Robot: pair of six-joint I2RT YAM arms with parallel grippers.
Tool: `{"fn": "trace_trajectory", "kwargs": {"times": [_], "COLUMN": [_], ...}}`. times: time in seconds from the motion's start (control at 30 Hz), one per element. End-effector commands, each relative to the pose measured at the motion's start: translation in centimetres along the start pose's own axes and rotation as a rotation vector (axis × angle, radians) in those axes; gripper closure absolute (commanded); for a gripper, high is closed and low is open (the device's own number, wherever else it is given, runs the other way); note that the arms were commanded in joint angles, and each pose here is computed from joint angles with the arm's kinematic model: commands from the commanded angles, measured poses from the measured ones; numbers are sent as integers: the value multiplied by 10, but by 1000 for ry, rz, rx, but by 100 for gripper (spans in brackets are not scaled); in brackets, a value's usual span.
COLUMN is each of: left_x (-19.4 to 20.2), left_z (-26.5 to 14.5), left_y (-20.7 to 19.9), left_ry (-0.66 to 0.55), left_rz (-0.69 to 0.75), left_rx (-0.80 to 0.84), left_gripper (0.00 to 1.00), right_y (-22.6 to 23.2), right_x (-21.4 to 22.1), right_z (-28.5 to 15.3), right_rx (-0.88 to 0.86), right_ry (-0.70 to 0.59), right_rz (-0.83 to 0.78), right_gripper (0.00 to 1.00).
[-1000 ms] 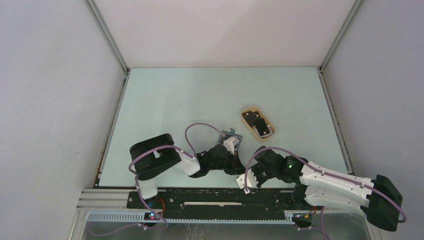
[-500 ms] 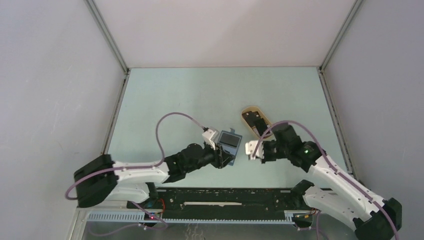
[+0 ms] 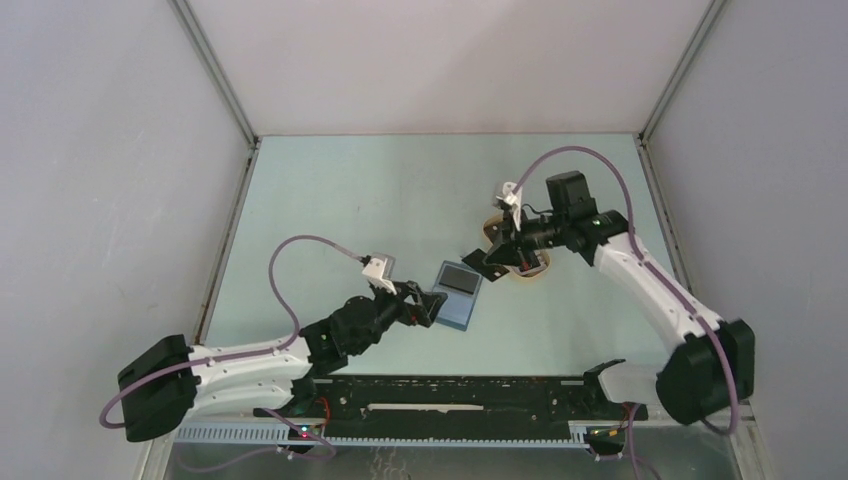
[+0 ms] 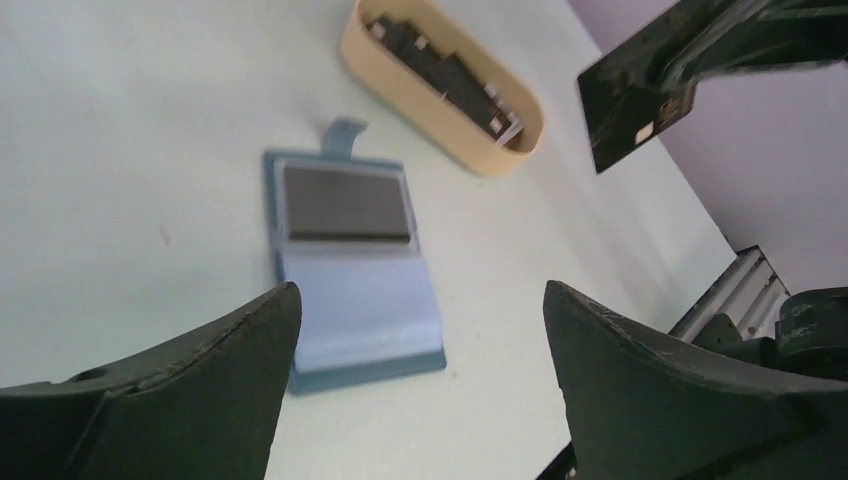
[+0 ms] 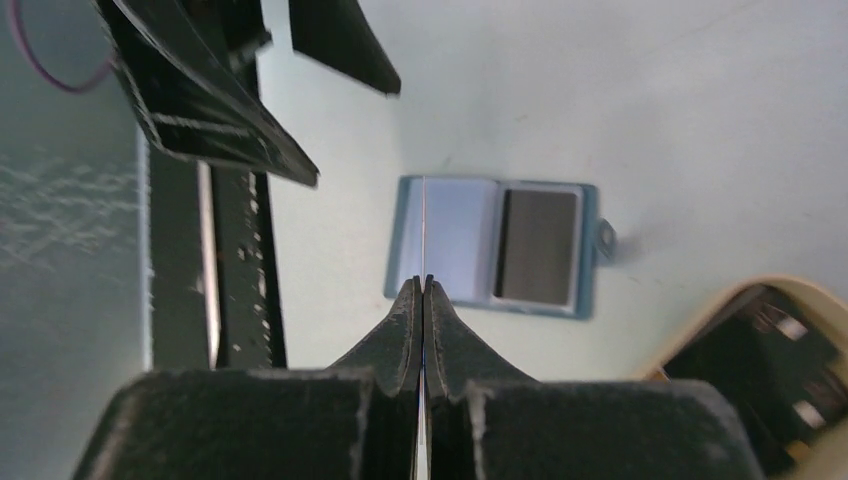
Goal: Put the credit cards into the card holder
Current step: Pick up the credit card at the corner of the board, then insert the credit card into the card holder.
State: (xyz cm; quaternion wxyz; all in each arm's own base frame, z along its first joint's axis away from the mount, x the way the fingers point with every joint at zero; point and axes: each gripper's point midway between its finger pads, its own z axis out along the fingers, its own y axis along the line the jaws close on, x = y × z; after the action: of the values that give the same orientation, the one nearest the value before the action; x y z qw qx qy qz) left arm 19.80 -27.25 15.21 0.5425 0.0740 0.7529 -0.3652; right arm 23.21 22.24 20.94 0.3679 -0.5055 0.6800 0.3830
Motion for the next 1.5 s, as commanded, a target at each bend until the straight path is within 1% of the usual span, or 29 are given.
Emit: {"fn": "trace_trajectory", "kwargs": {"times": [0.0, 0.03, 0.07, 0.17, 0.27, 0.47, 0.6, 0.83, 0.93, 1.03, 1.3, 1.47], "left_x": [32, 40, 45, 61, 78, 105, 115, 131, 139, 143, 142, 138], "left_z": [-8, -11, -12, -13, -8, 1, 7, 17, 18, 17, 18, 18], "left_y": [26, 31, 32, 34, 32, 36, 38, 43, 52, 63, 70, 70], "left_ry": [17, 24, 28, 69, 137, 207, 226, 244, 250, 249, 241, 232], "left_rz": [-279, -338, -416, -524, -575, -643, -671, -697, -703, -707, -694, -689], "left_rx": [-91, -105, -113, -137, -164, -244, -274, -326, -366, -402, -416, -411], "left_gripper": [8, 12, 18, 33, 39, 40, 38, 39, 43, 44, 45, 45], "right_y": [1, -4, -9, -24, -35, -56, -68, -73, -74, -81, -93, -97], "right_x": [-25, -23, -20, -5, 12, 39, 47, 59, 62, 65, 70, 77], "right_z": [25, 31, 35, 45, 56, 75, 82, 93, 98, 99, 102, 106], "right_rx": [-116, -119, -117, -103, -92, -25, 9, 11, 18, 56, 129, 141], "right_ry": [-63, -57, -52, -23, 15, 76, 99, 146, 174, 197, 254, 287], "right_rz": [178, 213, 248, 314, 384, 489, 496, 476, 465, 448, 351, 354], "right_gripper": [100, 100, 100, 100, 100, 100, 100, 100, 100, 100, 100, 100]}}
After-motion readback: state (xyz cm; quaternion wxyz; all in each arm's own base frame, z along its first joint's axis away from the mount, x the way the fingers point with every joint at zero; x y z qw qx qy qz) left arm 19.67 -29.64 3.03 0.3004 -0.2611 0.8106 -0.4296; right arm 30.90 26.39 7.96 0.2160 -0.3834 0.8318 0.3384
